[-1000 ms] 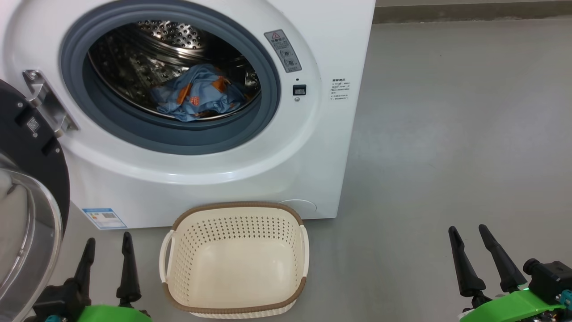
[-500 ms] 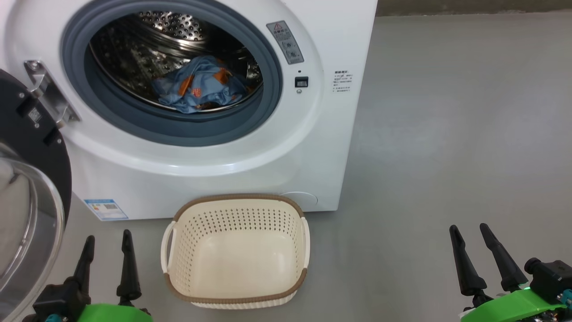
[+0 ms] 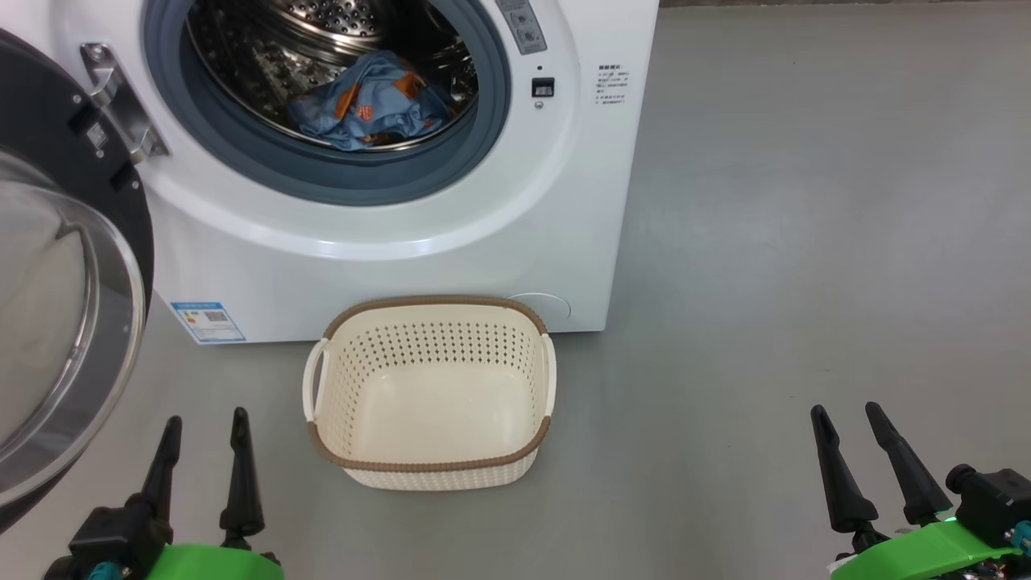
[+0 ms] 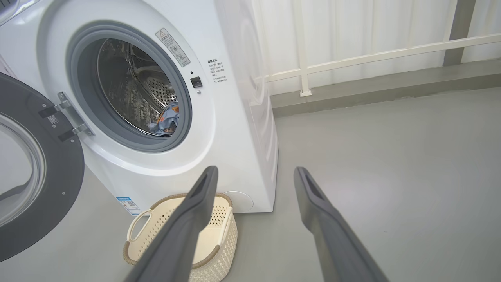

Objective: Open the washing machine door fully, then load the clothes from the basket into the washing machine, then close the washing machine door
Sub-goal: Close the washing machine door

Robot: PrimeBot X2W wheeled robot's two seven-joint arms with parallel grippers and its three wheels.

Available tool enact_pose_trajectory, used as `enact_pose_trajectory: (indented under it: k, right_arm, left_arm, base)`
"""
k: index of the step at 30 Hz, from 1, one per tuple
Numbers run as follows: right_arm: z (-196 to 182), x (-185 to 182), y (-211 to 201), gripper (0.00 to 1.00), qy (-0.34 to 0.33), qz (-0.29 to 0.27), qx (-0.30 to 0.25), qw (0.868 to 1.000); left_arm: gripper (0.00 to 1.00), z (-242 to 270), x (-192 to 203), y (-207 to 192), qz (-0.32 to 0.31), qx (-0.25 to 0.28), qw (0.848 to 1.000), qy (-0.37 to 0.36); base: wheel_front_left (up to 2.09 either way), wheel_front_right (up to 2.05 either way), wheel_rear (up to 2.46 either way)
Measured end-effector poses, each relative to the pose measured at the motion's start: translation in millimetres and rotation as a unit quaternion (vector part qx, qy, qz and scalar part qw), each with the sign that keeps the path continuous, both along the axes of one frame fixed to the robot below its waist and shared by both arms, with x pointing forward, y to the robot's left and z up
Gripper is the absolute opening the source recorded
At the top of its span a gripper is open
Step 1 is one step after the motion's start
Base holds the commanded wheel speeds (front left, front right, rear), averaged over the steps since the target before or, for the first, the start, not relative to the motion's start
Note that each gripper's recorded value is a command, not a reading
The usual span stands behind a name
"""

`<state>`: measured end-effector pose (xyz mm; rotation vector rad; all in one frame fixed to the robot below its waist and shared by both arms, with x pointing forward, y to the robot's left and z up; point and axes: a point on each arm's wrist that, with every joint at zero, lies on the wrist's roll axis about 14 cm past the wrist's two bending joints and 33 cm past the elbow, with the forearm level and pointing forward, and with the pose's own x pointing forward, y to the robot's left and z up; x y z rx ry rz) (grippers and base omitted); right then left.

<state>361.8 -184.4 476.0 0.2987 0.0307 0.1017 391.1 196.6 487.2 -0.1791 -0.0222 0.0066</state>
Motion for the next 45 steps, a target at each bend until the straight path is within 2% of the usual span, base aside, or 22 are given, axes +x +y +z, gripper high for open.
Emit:
enact_pose_trajectory:
  k: [14,22,32,45]
  right_arm:
    - [5.1,1.8,7.7,1.00,-0.008,0.012,0.000,1.000]
    - [7.2,6.3,28.8,1.00,-0.011,0.050,-0.004,0.999]
    - [9.2,14.4,74.2,1.00,-0.015,0.121,-0.006,0.993]
    - [13.0,23.7,148.6,1.00,-0.020,0.228,-0.003,0.973]
  left_arm:
    - [1.00,6.7,-5.8,2.4,0.003,0.001,1.000,-0.009]
    - [1.00,5.5,-20.7,21.9,0.033,0.001,0.999,-0.007]
    - [1.00,-0.7,-58.3,65.4,0.104,0.002,0.995,0.002]
    - [1.00,-6.1,-132.5,127.5,0.223,0.000,0.975,0.008]
  base:
    - [-0.18,0.18,0.00]
    - [0.00,0.00,0.00]
    - [0.00,0.00,0.00]
    - [0.00,0.00,0.00]
